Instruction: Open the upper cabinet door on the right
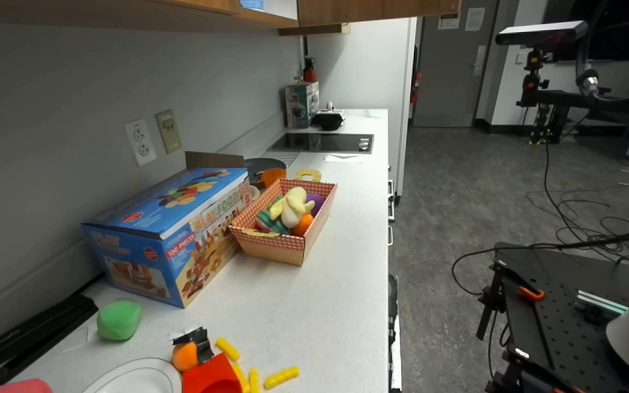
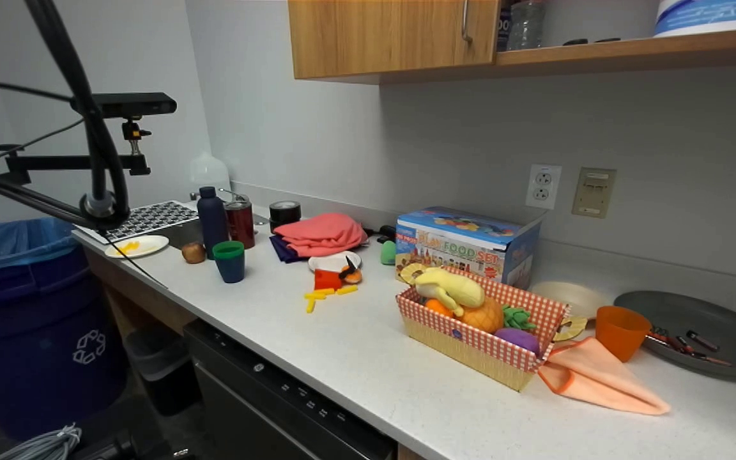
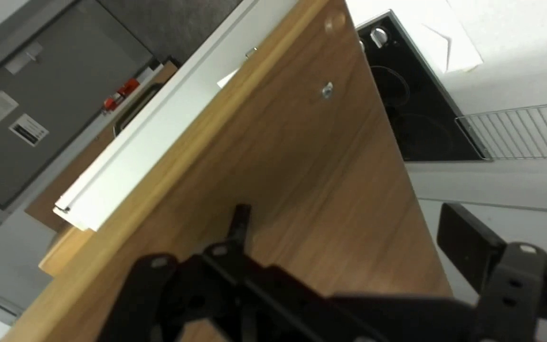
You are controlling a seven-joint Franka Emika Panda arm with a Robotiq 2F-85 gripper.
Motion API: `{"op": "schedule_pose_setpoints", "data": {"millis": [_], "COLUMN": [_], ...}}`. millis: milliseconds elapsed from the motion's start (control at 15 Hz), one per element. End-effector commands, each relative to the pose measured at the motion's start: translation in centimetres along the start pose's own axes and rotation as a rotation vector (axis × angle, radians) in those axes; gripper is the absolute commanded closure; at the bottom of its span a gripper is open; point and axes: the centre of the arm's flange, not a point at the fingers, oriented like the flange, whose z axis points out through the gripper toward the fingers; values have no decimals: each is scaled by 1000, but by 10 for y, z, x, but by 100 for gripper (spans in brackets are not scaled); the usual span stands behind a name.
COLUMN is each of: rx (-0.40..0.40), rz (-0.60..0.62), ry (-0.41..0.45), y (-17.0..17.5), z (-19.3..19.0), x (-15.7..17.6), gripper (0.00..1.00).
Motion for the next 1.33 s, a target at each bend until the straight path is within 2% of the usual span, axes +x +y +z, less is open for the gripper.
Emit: {"op": "schedule_pose_setpoints", "data": {"millis": [0, 267, 867, 1067, 1133, 1267], "rx": [-90, -213, -659, -678, -666, -590], "rz": [105, 192, 299, 285, 277, 267], "ry": [-64, -82, 46, 58, 62, 74], "y": [18, 26, 32, 23, 19, 8], "z": [37, 63, 85, 74, 69, 51], "x": [9, 9, 16, 12, 12, 12], "gripper": [0, 0, 0, 0, 0, 0]}}
